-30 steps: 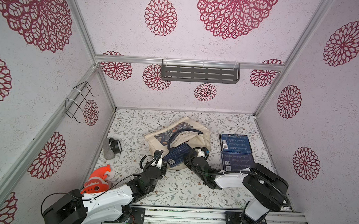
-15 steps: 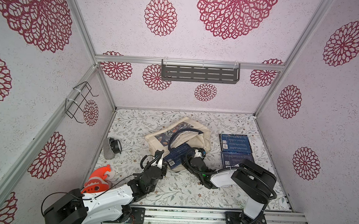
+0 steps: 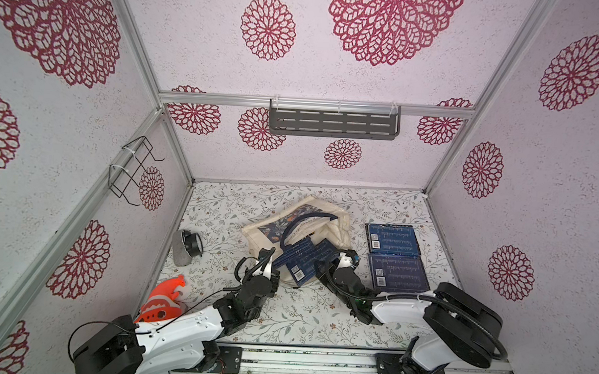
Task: Take out the books from the canvas bag
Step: Pick up the book from the canvas bag.
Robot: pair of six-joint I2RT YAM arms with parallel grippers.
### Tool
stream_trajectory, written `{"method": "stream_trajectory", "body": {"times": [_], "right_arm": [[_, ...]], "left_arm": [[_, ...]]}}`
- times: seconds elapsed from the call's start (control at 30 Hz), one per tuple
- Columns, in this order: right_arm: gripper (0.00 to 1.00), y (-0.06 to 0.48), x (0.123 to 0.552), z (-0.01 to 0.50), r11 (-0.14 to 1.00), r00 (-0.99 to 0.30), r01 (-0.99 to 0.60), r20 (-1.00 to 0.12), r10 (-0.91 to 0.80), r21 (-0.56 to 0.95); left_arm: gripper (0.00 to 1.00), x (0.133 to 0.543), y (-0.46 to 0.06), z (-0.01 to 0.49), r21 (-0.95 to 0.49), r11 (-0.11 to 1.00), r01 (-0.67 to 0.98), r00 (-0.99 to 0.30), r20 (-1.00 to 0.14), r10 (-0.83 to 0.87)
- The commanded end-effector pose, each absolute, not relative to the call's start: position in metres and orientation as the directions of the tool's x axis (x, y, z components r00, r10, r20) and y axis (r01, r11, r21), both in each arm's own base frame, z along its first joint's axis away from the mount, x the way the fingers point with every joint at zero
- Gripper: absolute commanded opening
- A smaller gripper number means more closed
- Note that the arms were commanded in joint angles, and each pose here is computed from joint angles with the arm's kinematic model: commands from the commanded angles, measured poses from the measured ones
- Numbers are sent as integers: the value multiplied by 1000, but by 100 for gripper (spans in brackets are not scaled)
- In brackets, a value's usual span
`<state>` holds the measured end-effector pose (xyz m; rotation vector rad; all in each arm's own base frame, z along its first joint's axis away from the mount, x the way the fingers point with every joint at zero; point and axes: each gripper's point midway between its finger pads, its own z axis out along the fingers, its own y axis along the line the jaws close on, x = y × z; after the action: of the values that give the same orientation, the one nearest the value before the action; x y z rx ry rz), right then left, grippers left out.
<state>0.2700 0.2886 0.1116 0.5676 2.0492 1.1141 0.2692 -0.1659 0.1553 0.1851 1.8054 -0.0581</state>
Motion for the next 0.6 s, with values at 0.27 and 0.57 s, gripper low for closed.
{"method": "stream_trajectory", "body": {"times": [0.27,0.57], "right_arm": [[0,216,266,201,677,-387,-121,-663,641,726],[0,127,251,231,722,-160,-12,-714,681,691]], "left_arm": [[0,275,-162,175,42,995,91,-195,-979,60],[0,277,-157,174,80,996,50,-214,-973,88]]}}
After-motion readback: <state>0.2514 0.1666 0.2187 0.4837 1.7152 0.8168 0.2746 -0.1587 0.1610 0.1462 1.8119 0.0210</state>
